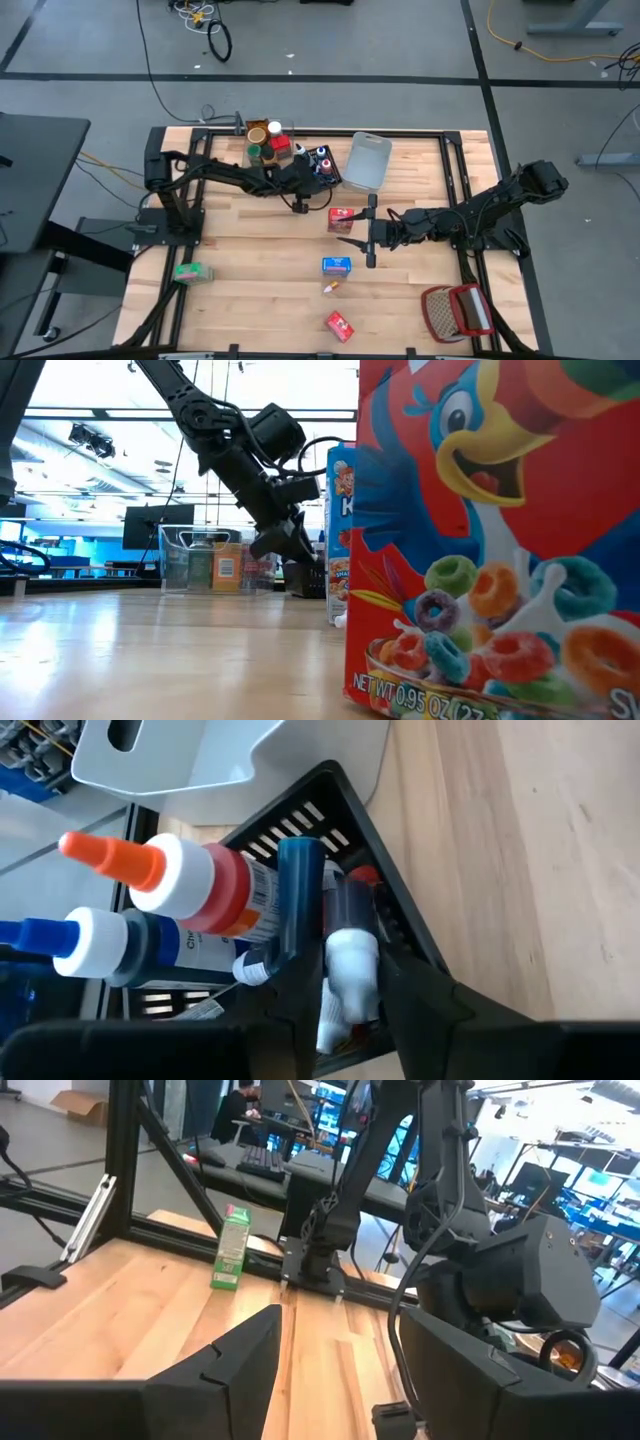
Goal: Pick & Place Kitchen Items
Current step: Put the red food coloring bottle into the black bin, then put the yellow food coloring bottle into the black bin
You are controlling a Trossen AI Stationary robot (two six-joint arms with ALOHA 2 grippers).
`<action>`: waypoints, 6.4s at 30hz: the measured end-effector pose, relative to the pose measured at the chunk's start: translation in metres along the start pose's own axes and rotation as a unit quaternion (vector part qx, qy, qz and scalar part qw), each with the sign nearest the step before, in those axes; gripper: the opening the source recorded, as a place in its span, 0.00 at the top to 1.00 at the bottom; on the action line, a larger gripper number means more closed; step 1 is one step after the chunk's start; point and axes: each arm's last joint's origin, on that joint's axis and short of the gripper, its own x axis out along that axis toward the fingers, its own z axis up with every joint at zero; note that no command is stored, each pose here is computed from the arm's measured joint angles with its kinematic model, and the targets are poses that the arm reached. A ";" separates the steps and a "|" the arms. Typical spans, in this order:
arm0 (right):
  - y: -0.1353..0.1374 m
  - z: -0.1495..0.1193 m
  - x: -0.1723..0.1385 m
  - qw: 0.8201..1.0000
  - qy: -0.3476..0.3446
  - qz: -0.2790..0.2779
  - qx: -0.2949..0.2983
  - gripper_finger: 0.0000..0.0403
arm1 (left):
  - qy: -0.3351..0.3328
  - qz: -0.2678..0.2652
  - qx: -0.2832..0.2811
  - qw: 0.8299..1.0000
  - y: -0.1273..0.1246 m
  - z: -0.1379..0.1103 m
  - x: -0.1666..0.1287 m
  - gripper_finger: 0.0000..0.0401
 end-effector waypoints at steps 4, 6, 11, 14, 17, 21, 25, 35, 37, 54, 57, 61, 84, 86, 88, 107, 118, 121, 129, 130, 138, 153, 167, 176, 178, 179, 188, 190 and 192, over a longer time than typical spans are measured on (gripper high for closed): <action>0.000 0.000 0.000 1.000 0.001 0.000 -0.001 0.47 | 0.001 0.001 0.001 1.000 0.001 0.000 -0.001 0.67; 0.000 0.000 0.000 1.000 0.002 0.000 -0.001 0.47 | 0.000 0.003 0.001 1.000 0.001 0.001 -0.002 0.64; 0.000 -0.001 0.000 1.000 0.003 0.001 0.012 0.47 | 0.003 0.040 -0.010 0.999 0.001 0.012 -0.023 0.60; 0.000 -0.001 0.000 0.999 0.006 0.003 0.031 0.47 | -0.024 0.019 -0.045 0.999 0.004 0.022 -0.051 0.60; 0.002 -0.003 0.000 0.999 0.013 0.011 0.045 0.47 | -0.054 -0.024 -0.059 0.996 0.006 0.028 -0.082 0.61; 0.006 -0.006 -0.001 0.995 0.025 0.062 0.069 0.47 | -0.087 -0.040 -0.066 0.993 0.000 0.022 -0.116 0.63; 0.010 -0.004 -0.002 0.988 0.010 0.118 0.096 0.47 | -0.100 -0.060 -0.090 0.989 -0.018 0.003 -0.136 0.65; 0.046 0.018 -0.005 0.966 -0.105 0.206 0.113 0.47 | -0.132 -0.100 -0.138 0.976 -0.060 -0.043 -0.147 0.65; 0.055 0.026 0.003 0.957 -0.113 0.222 0.149 0.47 | -0.127 -0.098 -0.138 0.977 -0.063 -0.048 -0.146 0.65; 0.099 0.047 0.041 0.953 0.201 0.158 0.160 0.47 | -0.112 -0.099 -0.150 0.977 -0.069 -0.051 -0.146 0.65; 0.104 0.041 0.035 0.946 0.239 0.149 0.158 0.47 | -0.113 -0.100 -0.150 0.977 -0.069 -0.051 -0.146 0.65; 0.109 0.035 0.028 0.936 0.278 0.147 0.159 0.47 | -0.115 -0.099 -0.150 0.977 -0.069 -0.051 -0.146 0.65; 0.113 -0.058 -0.012 0.927 0.308 0.101 0.190 0.47 | -0.118 -0.097 -0.134 0.979 -0.069 -0.051 -0.146 0.65; 0.114 -0.070 -0.015 0.928 0.303 0.102 0.189 0.47 | -0.118 -0.096 -0.134 0.979 -0.069 -0.051 -0.146 0.65; 0.118 -0.077 -0.011 0.934 0.286 0.109 0.185 0.47 | -0.118 -0.094 -0.134 0.979 -0.068 -0.051 -0.146 0.65; 0.150 -0.091 0.033 0.965 0.240 0.095 0.043 0.47 | -0.119 -0.107 -0.136 0.978 -0.069 -0.050 -0.147 0.65; 0.127 -0.098 0.047 0.963 0.256 0.061 0.058 0.47 | -0.119 -0.109 -0.136 0.978 -0.069 -0.050 -0.147 0.65; 0.123 -0.101 0.049 0.959 0.266 0.059 0.083 0.47 | -0.119 -0.109 -0.136 0.978 -0.069 -0.050 -0.147 0.65; 0.129 -0.106 0.041 0.943 0.308 0.087 0.090 0.48 | -0.119 -0.109 -0.137 0.977 -0.069 -0.050 -0.147 0.65; 0.130 -0.107 0.041 0.942 0.312 0.087 0.087 0.49 | -0.119 -0.109 -0.137 0.977 -0.069 -0.050 -0.147 0.65; 0.128 -0.108 0.041 0.934 0.323 0.078 0.129 0.69 | -0.119 -0.109 -0.137 0.977 -0.069 -0.050 -0.147 0.65; 0.117 -0.062 0.032 0.949 0.268 0.080 0.143 0.77 | -0.123 -0.134 -0.145 0.973 -0.070 -0.050 -0.147 0.65; -0.003 0.031 0.021 0.986 0.130 -0.098 -0.025 0.82 | -0.136 -0.133 -0.132 0.973 -0.070 -0.048 -0.147 0.65; -0.099 -0.019 0.041 0.963 0.211 -0.163 0.030 0.81 | -0.170 -0.123 -0.122 0.970 -0.067 -0.042 -0.149 0.65; -0.118 -0.034 0.039 0.954 0.243 -0.165 0.056 0.81 | -0.170 -0.123 -0.122 0.970 -0.067 -0.042 -0.149 0.65; -0.125 -0.042 0.039 0.950 0.258 -0.159 0.070 0.81 | -0.169 -0.123 -0.122 0.970 -0.067 -0.042 -0.149 0.65; -0.152 -0.099 0.045 0.926 0.324 -0.111 0.156 0.81 | -0.168 -0.123 -0.122 0.970 -0.067 -0.043 -0.149 0.65; -0.152 -0.111 0.047 0.920 0.339 -0.108 0.163 0.81 | -0.167 -0.123 -0.122 0.971 -0.068 -0.043 -0.149 0.65; -0.153 -0.116 0.050 0.920 0.338 -0.105 0.169 0.81 | -0.166 -0.124 -0.122 0.971 -0.068 -0.043 -0.149 0.65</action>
